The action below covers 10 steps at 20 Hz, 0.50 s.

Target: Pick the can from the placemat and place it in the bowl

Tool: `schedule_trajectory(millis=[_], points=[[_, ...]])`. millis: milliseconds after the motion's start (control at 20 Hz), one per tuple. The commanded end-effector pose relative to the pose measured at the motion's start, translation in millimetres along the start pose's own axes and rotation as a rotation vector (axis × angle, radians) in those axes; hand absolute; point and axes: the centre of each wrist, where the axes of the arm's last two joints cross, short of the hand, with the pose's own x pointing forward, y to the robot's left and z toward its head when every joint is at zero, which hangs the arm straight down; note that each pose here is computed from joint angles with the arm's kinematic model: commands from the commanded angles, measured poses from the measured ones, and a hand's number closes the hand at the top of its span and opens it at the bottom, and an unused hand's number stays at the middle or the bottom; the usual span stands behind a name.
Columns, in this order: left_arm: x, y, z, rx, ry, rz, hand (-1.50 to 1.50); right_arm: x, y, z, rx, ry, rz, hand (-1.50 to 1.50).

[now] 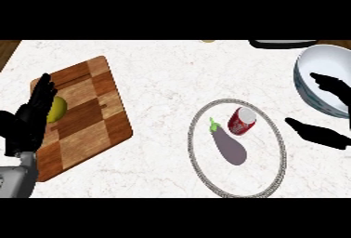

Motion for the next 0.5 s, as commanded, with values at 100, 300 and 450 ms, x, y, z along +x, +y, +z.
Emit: schedule_trajectory(millis=[100, 300, 450], points=[[0.5, 4.7, 7.8, 0.007, -0.002, 0.016, 0.00, 11.3, 18.8, 92.3, -0.006, 0.038, 0.108, -1.50], [13.3, -2.2, -12.6, -0.021, -0.014, 0.031, 0.00, 38.8, -13.8, 96.6, -0.040, 0.105, 0.126, -1.50], [0.9, 11.6, 4.2, -0.015, -0.015, 0.005, 0.00, 69.3, -38.3, 89.2, -0.038, 0.102, 0.159, -1.50]])
